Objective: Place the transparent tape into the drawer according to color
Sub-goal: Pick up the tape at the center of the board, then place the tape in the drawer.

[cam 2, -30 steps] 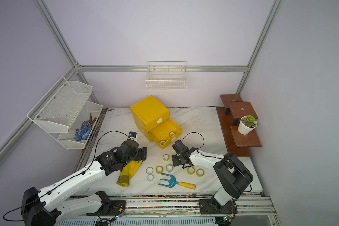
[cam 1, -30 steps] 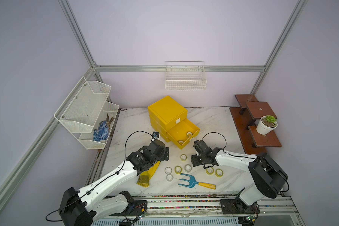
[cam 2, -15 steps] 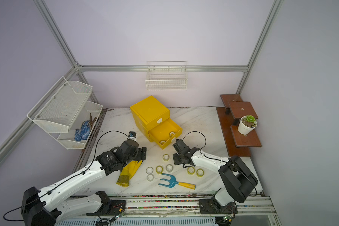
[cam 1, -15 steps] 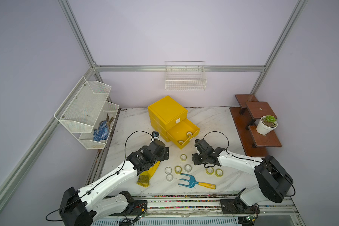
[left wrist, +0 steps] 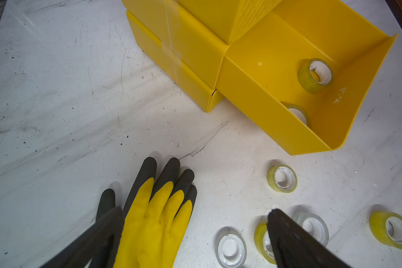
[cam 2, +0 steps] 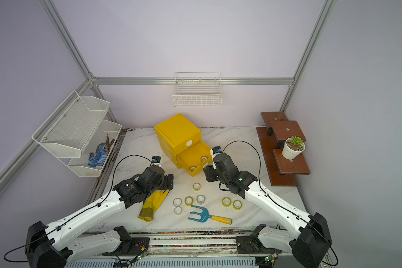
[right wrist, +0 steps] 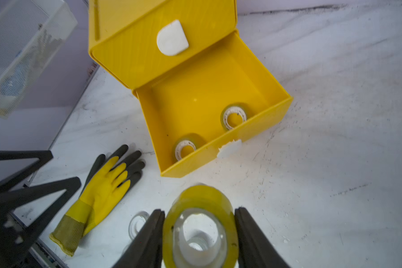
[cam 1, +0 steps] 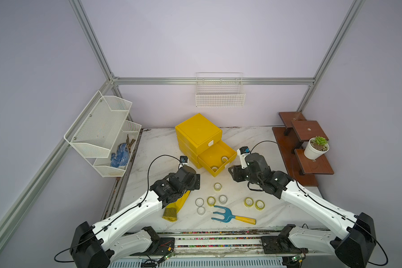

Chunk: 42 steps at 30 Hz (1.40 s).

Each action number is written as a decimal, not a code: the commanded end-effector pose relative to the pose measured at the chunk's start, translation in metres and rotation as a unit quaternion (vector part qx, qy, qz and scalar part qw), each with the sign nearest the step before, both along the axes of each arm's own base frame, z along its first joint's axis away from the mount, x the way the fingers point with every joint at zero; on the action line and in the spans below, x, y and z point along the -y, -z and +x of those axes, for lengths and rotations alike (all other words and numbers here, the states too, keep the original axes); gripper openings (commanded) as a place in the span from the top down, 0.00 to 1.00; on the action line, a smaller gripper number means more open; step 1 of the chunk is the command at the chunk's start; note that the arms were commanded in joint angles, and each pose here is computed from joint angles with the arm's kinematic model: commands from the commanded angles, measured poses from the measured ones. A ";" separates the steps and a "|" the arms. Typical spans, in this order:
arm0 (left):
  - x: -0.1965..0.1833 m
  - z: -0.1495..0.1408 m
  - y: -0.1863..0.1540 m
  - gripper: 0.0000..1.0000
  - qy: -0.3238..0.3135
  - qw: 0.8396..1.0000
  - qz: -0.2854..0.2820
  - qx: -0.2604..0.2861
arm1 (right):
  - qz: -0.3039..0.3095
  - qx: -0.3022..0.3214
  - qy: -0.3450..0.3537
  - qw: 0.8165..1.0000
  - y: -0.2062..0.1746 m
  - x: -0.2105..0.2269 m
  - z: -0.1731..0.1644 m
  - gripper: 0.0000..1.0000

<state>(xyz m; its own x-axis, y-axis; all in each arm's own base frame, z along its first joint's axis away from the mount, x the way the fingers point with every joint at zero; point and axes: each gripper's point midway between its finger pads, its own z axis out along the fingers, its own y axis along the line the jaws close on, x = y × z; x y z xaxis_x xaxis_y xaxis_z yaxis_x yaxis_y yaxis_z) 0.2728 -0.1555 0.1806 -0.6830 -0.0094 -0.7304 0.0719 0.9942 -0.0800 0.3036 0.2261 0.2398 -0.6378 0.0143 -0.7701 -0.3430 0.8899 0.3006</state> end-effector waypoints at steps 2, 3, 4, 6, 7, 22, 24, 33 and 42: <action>-0.002 0.002 -0.003 0.00 -0.013 1.000 -0.007 0.012 | 0.010 0.050 -0.001 0.999 -0.034 -0.017 0.032 0.55; -0.003 0.002 -0.003 0.00 -0.013 1.000 -0.006 0.011 | 0.013 0.054 -0.002 0.998 -0.036 -0.022 0.039 0.55; -0.002 0.002 -0.003 0.00 -0.012 1.000 -0.005 0.011 | 0.012 0.054 -0.001 0.998 -0.034 -0.026 0.048 0.55; -0.003 0.002 -0.003 0.00 -0.012 1.000 -0.005 0.010 | 0.005 0.046 0.007 0.999 -0.025 -0.032 0.065 0.55; -0.003 0.002 -0.002 0.00 -0.012 1.000 -0.004 0.010 | 0.000 0.040 0.014 0.999 -0.018 -0.034 0.073 0.54; 0.003 0.002 0.004 0.00 0.001 1.000 -0.001 -0.002 | -0.047 -0.021 0.036 0.998 0.053 -0.047 0.126 0.38; 0.004 0.002 0.003 0.00 0.002 1.000 -0.002 -0.002 | -0.040 -0.014 0.035 0.999 0.045 -0.049 0.126 0.30; 0.008 0.002 0.001 0.00 0.011 1.000 -0.006 -0.005 | -0.013 0.017 0.041 0.999 0.006 -0.035 0.109 0.24; 0.031 -0.001 0.004 0.00 0.074 0.997 -0.011 -0.032 | 0.031 0.032 0.048 0.998 -0.006 0.000 0.052 0.24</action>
